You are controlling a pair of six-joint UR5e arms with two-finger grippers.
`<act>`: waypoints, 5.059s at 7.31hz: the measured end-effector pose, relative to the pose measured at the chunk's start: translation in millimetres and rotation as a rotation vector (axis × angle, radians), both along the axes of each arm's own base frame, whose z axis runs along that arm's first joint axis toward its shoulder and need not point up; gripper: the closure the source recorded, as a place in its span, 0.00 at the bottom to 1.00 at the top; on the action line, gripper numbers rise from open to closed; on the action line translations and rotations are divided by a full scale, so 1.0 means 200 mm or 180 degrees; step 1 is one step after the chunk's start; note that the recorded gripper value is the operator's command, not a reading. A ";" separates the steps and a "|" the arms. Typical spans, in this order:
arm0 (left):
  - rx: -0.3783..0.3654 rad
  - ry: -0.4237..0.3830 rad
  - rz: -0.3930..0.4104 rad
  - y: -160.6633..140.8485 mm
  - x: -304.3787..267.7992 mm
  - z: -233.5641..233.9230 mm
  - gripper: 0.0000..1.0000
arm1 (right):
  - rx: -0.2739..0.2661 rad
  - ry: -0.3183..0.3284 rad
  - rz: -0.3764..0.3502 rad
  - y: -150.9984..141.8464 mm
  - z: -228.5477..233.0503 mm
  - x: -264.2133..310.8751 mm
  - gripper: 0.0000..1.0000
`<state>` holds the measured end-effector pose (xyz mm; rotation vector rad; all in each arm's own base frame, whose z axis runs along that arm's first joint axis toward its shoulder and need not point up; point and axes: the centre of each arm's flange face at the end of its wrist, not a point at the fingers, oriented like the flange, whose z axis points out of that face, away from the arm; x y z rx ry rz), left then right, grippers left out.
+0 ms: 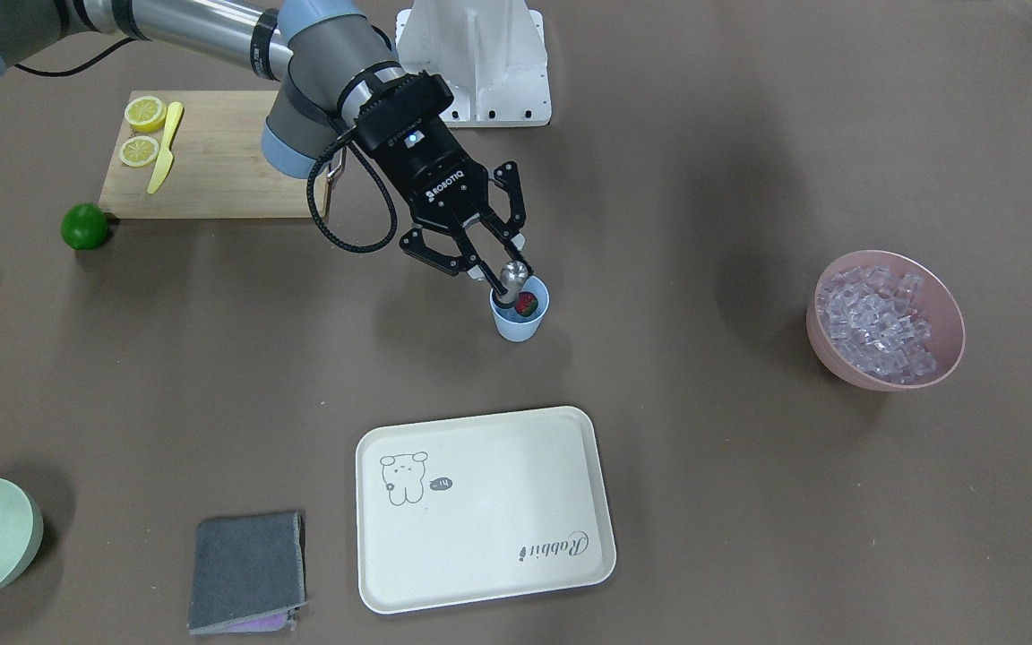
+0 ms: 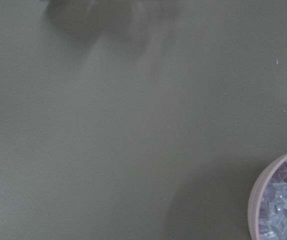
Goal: Mash ice and strawberries in cup
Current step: 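Lower the muddler into the cup with the right gripper, then press the muddler down and up in the cup with the right gripper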
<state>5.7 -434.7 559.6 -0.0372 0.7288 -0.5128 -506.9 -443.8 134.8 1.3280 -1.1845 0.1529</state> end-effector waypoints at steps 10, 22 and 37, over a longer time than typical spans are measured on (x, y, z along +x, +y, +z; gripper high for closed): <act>-0.0078 -0.0016 0.0010 0.00 0.00 0.08 0.03 | -0.0147 0.0132 0.0149 0.22 0.10 -0.26 1.00; -0.0060 -0.0019 0.0031 -0.01 0.00 0.15 0.03 | -0.0030 0.0009 0.0255 0.25 -0.05 -0.16 1.00; 0.0018 -0.0009 0.0045 -0.07 0.02 0.29 0.03 | -0.0155 0.0366 0.0226 0.19 0.21 -0.34 1.00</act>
